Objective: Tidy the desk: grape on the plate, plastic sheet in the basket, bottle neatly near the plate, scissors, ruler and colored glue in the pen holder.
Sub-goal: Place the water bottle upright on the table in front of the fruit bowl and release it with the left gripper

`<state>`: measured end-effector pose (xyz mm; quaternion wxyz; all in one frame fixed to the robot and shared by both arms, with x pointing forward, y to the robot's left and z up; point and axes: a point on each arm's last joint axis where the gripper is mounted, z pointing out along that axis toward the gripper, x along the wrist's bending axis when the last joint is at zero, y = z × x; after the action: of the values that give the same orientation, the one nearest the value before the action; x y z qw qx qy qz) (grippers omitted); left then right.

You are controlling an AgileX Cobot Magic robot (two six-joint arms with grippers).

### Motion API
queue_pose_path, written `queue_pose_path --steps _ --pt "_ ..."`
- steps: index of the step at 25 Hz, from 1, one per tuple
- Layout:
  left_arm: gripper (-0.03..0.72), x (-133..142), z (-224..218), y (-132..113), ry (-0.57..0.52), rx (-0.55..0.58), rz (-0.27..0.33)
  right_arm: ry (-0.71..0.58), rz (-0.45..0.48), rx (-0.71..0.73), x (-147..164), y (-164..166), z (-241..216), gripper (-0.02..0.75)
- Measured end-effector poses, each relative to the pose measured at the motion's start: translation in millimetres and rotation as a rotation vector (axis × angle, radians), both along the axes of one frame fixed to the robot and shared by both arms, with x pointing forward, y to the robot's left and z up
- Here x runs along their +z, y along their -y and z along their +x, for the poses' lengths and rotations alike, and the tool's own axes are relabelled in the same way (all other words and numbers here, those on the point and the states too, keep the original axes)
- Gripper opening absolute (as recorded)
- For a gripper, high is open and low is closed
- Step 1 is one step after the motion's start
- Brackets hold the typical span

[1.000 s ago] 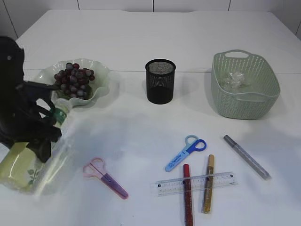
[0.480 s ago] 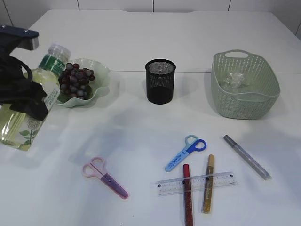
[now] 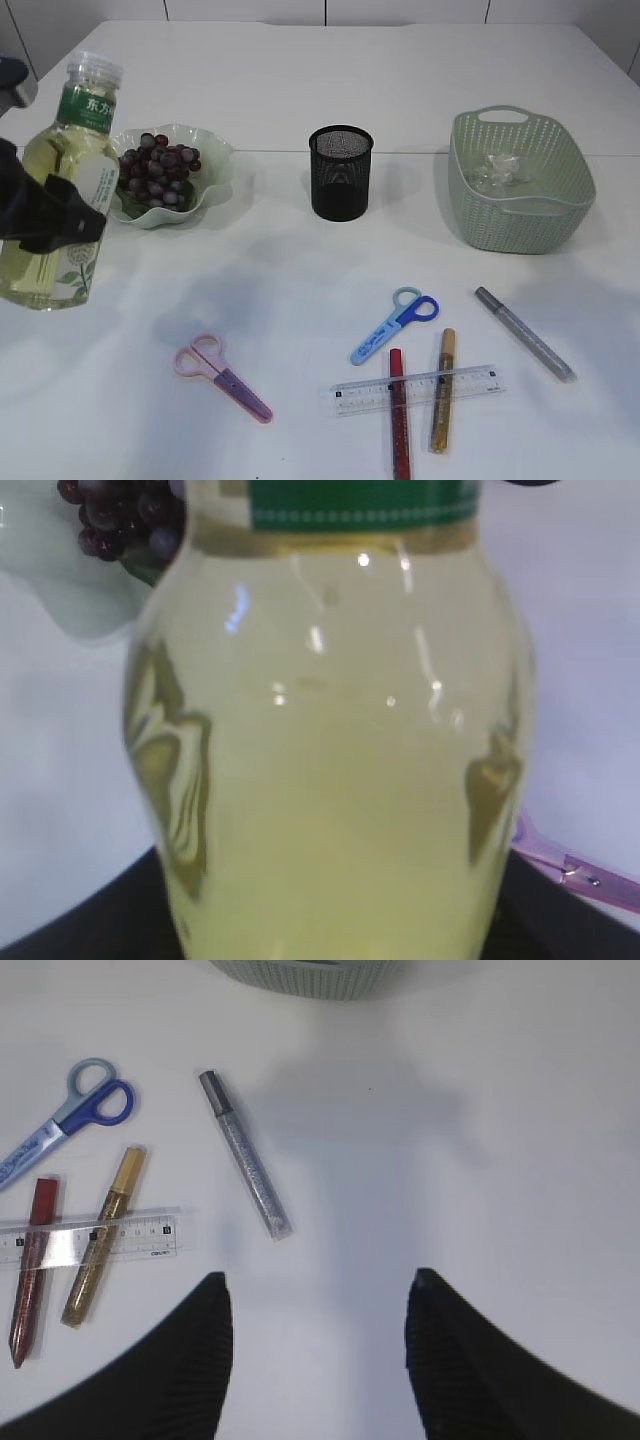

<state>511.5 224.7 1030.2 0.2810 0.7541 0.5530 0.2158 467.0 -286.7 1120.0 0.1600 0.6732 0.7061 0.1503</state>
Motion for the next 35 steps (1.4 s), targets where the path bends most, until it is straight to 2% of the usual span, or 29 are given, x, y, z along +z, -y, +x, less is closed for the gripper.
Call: queue_pose_path --steps 4,8,14,17,26,35 --pt "0.433 -29 -22 -6 0.098 0.034 -0.067 -0.002 0.0 0.0 0 0 0 0.438" --pt "0.433 -43 -35 -12 0.279 0.069 -0.126 -0.002 0.0 0.0 0 0 0 0.438" --pt "0.433 -43 -40 -15 0.544 0.076 -0.188 -0.002 0.0 0.0 0 0 0 0.438" --pt "0.433 -45 -34 -11 0.626 0.049 -0.229 -0.002 0.0 0.0 0 0 0 0.438" --pt "0.433 -75 -17 5 0.709 -0.085 -0.269 -0.002 0.0 0.0 0 0 0 0.438" --pt "0.433 -102 -7 10 0.632 -0.101 -0.256 -0.009 -0.001 0.0 0 0 -1 0.438"
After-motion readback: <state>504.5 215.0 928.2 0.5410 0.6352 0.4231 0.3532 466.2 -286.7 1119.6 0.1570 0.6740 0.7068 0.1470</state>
